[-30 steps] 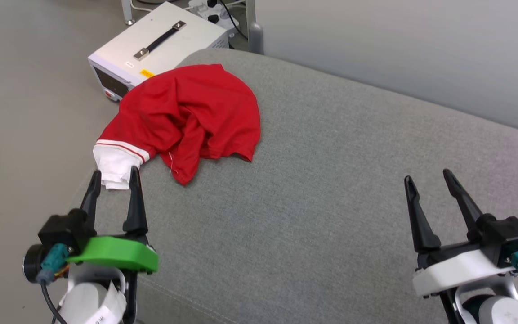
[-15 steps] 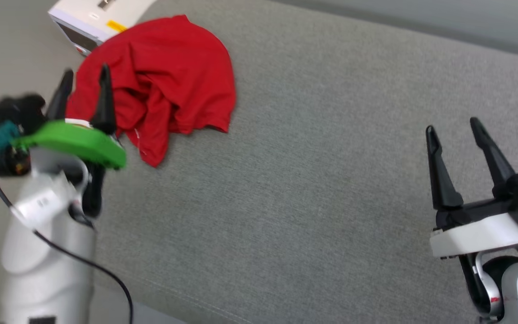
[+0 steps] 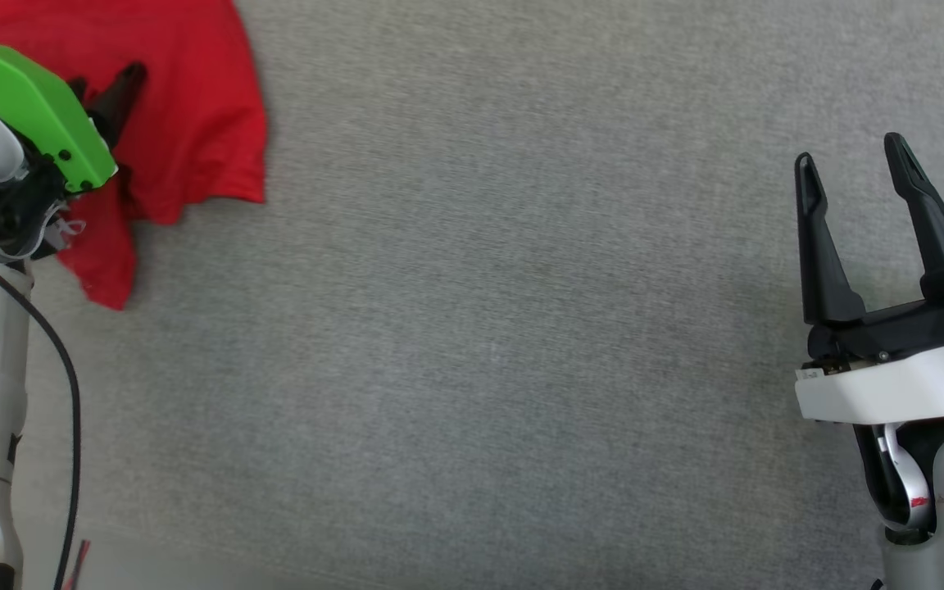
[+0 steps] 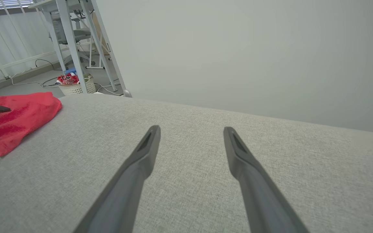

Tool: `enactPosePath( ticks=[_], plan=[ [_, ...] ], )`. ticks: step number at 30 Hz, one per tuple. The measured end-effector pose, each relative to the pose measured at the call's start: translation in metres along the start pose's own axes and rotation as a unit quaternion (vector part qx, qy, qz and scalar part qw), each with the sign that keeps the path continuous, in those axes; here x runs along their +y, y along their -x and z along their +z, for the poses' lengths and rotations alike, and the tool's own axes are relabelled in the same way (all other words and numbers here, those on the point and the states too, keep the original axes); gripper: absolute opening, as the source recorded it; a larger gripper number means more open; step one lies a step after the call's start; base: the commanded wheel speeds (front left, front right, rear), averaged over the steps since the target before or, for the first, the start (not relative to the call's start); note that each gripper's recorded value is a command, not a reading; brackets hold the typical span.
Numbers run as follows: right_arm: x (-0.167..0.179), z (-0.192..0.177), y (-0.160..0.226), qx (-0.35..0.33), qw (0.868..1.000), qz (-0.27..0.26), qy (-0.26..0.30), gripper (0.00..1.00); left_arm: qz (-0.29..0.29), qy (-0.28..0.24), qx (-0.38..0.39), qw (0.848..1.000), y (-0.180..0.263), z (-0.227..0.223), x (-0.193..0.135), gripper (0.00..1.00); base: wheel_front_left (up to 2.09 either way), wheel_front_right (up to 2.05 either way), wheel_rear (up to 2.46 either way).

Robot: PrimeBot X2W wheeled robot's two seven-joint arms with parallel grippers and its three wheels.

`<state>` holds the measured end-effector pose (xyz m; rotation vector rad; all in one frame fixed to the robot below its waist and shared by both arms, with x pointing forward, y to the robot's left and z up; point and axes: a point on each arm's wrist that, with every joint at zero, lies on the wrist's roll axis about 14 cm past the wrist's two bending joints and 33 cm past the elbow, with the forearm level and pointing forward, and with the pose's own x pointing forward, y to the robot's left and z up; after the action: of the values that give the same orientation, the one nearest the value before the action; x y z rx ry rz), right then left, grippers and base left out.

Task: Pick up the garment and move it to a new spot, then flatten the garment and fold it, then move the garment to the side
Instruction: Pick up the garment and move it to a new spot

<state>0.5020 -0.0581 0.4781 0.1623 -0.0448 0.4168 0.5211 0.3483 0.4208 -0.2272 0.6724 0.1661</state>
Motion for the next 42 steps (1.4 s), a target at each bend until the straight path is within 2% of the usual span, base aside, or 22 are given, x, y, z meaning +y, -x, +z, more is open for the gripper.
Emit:
enactPosePath(
  ticks=[5,10,11,12,13,14,20,24,27,30,35,42],
  plan=[
    [-0.017,-0.017,0.007,0.021,1.0,-0.022,-0.001,1.0,0.009,0.017,0.119,0.993,-0.027,-0.056,0.005,1.0,0.0,0.0,0.0],
    [-0.031,-0.026,0.013,0.034,0.999,-0.041,0.003,1.0,0.019,0.017,0.187,0.982,-0.039,-0.071,0.011,1.0,0.0,0.0,0.0],
    [-0.033,-0.027,0.014,0.035,0.998,-0.044,0.004,1.0,0.019,0.023,0.201,0.979,-0.04,-0.073,0.011,0.63,0.0,0.0,0.0],
    [-0.035,-0.028,0.015,0.036,0.998,-0.047,0.005,1.0,0.02,0.029,0.209,0.977,-0.041,-0.073,0.011,0.44,0.0,0.0,0.0],
    [-0.036,-0.029,0.016,0.037,0.998,-0.049,0.005,1.0,0.021,0.033,0.211,0.977,-0.042,-0.073,0.011,0.06,0.0,0.0,0.0],
    [-0.037,-0.03,0.016,0.039,0.998,-0.05,0.005,1.0,0.023,0.034,0.212,0.976,-0.041,-0.073,0.013,0.0,0.0,0.0,0.0],
    [-0.034,-0.024,0.017,0.035,0.998,-0.05,0.004,1.0,0.048,0.012,0.158,0.986,-0.036,-0.065,0.025,0.0,0.0,0.0,0.0],
    [-0.028,-0.01,0.017,0.024,0.999,-0.048,0.006,1.0,0.06,0.001,0.06,0.996,-0.027,-0.047,0.024,0.0,0.0,0.0,0.0],
    [-0.024,0.003,0.019,0.009,0.999,-0.046,0.009,1.0,0.066,-0.016,-0.02,0.997,-0.014,-0.028,0.024,0.0,0.0,0.0,0.0],
    [-0.021,0.013,0.025,0.002,0.999,-0.047,0.012,1.0,0.063,-0.03,-0.09,0.993,0.002,-0.003,0.021,0.0,0.0,0.0,0.0],
    [-0.016,0.034,0.037,-0.019,0.998,-0.052,0.018,1.0,0.03,-0.05,-0.192,0.98,0.034,0.029,-0.005,0.0,0.0,0.0,0.0],
    [-0.012,0.059,0.062,-0.037,0.997,-0.065,0.025,1.0,-0.052,-0.049,-0.25,0.966,0.076,0.035,-0.063,0.0,0.0,0.0,0.0]
  ],
)
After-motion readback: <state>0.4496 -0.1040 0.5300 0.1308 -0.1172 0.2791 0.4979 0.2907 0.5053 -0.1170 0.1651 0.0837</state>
